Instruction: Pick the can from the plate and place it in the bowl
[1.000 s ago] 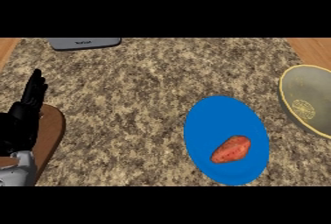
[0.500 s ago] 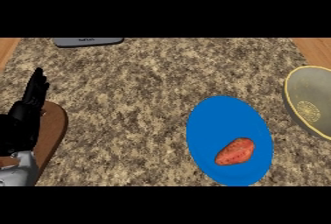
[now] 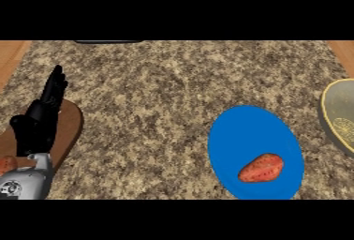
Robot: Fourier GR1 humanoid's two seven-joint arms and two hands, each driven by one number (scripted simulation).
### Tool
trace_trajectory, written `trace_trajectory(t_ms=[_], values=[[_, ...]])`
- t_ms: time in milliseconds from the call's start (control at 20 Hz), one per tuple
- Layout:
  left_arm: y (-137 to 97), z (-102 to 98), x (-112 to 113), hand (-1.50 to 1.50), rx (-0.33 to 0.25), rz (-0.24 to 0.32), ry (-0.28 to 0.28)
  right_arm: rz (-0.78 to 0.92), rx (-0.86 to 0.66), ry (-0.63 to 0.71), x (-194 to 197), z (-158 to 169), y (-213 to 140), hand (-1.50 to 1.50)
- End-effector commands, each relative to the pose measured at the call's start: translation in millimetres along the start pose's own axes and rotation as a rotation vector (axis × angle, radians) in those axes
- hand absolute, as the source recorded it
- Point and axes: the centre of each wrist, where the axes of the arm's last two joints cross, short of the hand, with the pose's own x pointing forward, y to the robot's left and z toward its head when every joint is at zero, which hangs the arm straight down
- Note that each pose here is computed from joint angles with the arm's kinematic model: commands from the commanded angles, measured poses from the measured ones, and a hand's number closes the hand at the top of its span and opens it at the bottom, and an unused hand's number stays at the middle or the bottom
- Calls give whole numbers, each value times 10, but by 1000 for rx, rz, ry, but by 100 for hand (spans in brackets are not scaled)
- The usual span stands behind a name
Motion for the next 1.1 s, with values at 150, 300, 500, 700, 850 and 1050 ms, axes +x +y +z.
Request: trace_trajectory(t_ms=[150, 300, 500, 700, 850, 1050], values=[[-84, -63, -39, 0, -30, 1, -29, -40, -225, 27, -445, -453, -676, 150], [-59, -130, -36, 0, -43, -17, -17, -90, -235, 10, -738, -616, -823, 150], [-120, -126, 109, 0, -45, -1, -11, 47, -293, 44, -1059, -826, -1185, 150], [-217, -14, 165, 0, -52, 13, -34, 236, -322, 61, -1345, -1008, -1010, 150], [-265, 14, 14, 0, -58, -6, -33, 320, -342, 94, -1499, -1274, -1124, 150], [-62, -104, 139, 0, -58, 13, -34, 330, -356, 141, -1833, -1485, -1097, 150]])
